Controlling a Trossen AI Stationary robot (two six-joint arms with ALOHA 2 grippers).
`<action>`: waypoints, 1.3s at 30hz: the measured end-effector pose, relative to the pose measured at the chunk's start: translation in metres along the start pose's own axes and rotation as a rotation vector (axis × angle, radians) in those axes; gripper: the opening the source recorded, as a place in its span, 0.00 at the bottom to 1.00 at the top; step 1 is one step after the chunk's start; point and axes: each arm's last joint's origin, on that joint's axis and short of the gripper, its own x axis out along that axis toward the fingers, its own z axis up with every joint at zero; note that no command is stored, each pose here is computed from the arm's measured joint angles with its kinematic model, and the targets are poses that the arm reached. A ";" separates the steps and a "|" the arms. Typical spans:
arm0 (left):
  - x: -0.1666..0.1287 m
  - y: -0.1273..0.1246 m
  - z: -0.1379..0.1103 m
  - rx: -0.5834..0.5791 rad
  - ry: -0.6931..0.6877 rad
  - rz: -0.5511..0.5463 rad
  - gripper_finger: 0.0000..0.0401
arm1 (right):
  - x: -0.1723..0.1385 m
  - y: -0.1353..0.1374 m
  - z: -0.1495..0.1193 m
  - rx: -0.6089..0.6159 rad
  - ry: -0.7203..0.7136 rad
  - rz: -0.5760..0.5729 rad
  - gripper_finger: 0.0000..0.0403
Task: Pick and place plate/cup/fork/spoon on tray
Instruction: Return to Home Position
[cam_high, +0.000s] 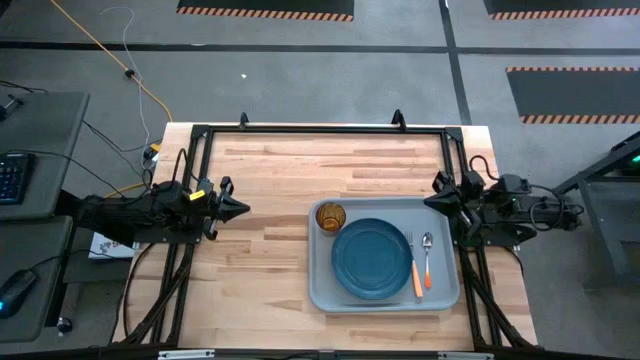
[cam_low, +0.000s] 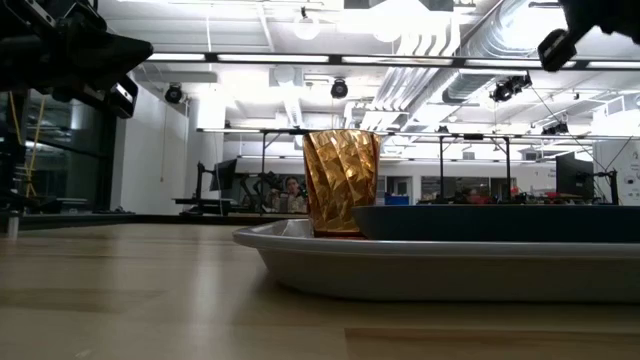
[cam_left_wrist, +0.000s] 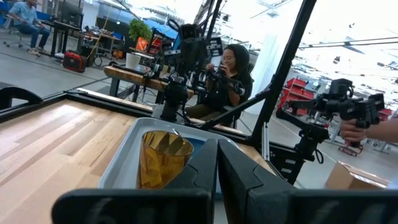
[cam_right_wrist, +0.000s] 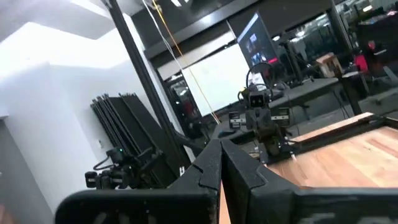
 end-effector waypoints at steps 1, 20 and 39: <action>0.000 0.000 0.000 0.000 0.000 0.000 0.01 | 0.000 -0.002 -0.004 0.005 -0.001 0.002 0.00; 0.000 0.000 0.000 0.000 0.000 0.001 0.01 | 0.001 -0.038 -0.065 -0.112 0.111 -0.279 0.00; 0.000 0.000 0.000 -0.001 0.000 -0.001 0.01 | 0.001 -0.041 -0.073 -0.180 0.209 -0.285 0.00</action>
